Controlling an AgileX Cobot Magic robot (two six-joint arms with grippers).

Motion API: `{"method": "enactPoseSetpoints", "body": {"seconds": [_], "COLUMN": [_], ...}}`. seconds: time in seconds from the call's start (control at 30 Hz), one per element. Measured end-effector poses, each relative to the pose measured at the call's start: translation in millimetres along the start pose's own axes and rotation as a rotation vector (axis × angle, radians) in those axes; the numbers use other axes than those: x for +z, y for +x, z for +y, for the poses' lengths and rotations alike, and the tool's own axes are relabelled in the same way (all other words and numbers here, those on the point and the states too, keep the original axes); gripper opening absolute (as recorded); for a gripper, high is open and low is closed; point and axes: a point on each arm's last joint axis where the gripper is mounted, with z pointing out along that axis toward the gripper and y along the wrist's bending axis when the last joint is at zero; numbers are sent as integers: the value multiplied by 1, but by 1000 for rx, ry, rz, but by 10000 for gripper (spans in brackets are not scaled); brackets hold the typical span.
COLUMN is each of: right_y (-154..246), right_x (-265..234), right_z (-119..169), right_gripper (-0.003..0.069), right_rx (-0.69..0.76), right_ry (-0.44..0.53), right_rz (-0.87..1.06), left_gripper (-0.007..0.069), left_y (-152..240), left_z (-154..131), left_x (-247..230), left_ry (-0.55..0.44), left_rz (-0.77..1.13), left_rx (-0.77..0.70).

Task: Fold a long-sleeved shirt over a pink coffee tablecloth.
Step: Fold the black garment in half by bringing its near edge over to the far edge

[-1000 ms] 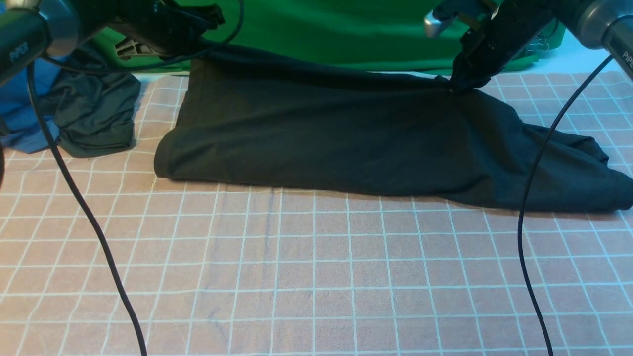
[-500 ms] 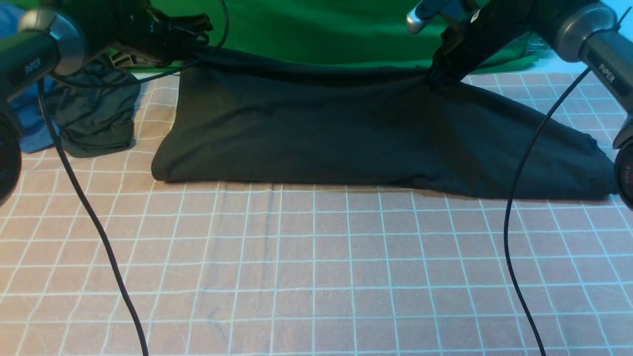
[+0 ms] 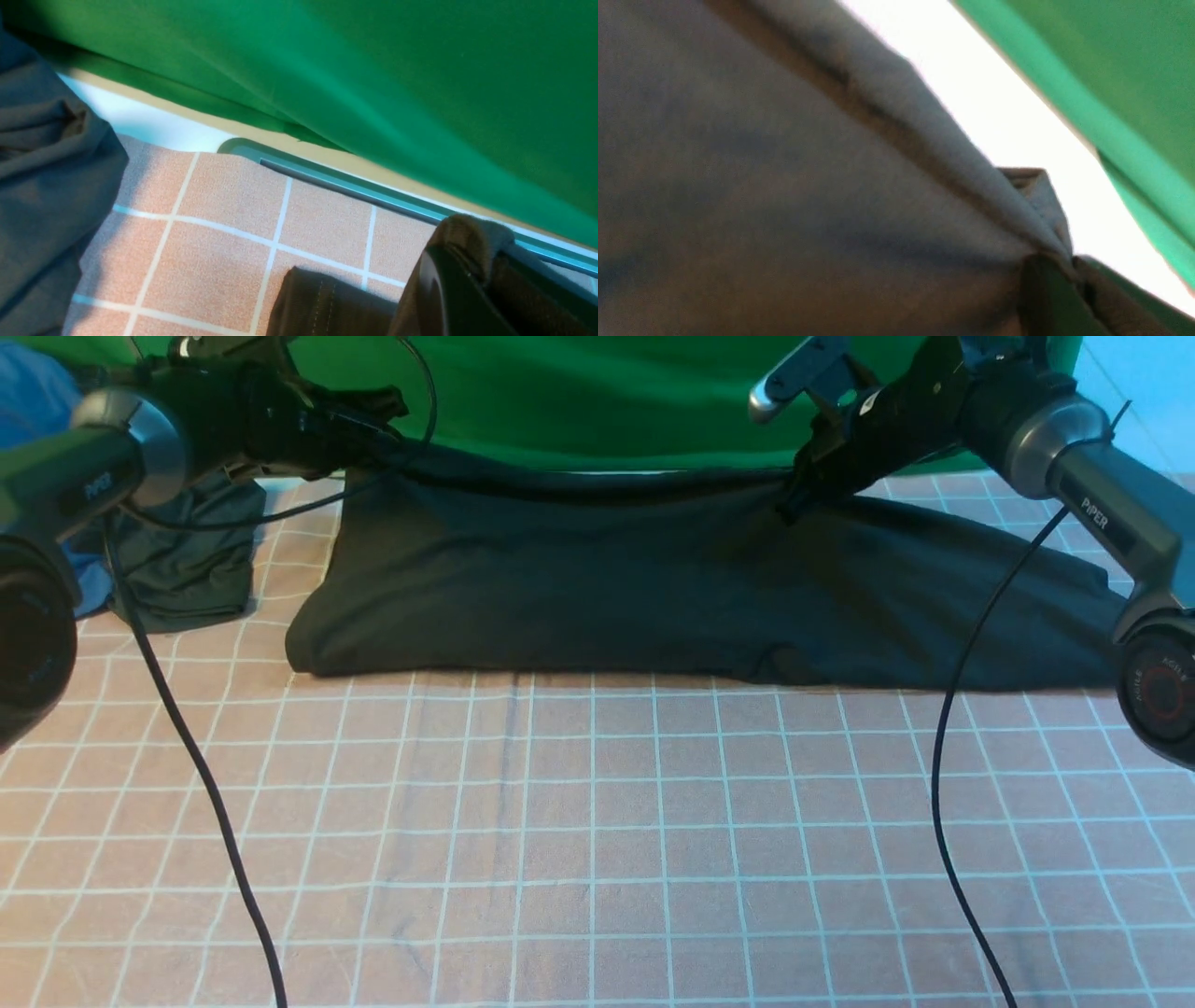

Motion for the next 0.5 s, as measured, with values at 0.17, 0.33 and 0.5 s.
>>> {"method": "enactPoseSetpoints", "body": {"seconds": [0.17,0.33,0.5], "right_y": [-5,-3,-7], "right_x": [1,0,-26], "right_z": [3,3,3], "right_gripper": [189,419,403], "right_rx": [45,134,192], "right_ry": [14,16,-21], "right_rz": [-28,0,120], "left_gripper": [195,392,442], "left_y": [0,-9,-33], "left_z": [0,-1,-6], "left_x": [2,-8,-48], "left_ry": [3,-12,-46], "left_rz": [-12,-17,10], "left_rx": [6,45,64]}}
